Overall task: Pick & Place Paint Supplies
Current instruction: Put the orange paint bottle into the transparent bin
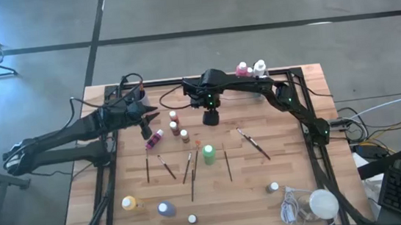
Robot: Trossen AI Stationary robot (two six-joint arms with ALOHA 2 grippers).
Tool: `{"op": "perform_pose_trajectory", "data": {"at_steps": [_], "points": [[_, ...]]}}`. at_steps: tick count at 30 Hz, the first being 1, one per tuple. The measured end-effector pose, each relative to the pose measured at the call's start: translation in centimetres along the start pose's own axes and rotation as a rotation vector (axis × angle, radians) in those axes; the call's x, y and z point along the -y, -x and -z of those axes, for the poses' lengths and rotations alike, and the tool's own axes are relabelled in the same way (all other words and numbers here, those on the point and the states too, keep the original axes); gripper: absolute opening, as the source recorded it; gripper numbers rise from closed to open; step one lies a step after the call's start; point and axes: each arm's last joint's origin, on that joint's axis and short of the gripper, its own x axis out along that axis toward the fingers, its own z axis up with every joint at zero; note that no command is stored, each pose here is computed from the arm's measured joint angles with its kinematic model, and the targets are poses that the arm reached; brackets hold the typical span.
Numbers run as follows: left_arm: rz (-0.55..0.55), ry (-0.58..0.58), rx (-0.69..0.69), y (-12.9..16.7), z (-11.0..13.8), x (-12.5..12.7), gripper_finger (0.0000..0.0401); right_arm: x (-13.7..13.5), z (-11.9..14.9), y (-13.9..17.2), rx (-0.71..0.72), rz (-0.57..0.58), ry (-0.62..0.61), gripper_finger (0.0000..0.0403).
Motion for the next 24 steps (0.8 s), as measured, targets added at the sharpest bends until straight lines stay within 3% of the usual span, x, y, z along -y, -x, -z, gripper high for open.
{"op": "perform_pose_trajectory", "data": {"at_steps": [12,20,24], "points": [[0.000,0.000,0.000,0.00,0.01,0.00,0.0103,0.01,-0.10,0.41,0.021,0.004,0.011,0.0177],[0.000,0.000,0.000,0.00,0.01,0.00,0.0103,-0.08,-0.13,0.46,0.030,-0.038,0.029,0.0117],[0.000,0.000,0.000,0.00,0.01,0.00,0.0103,-0.12,-0.12,0.46,0.030,-0.043,0.031,0.0112]]}}
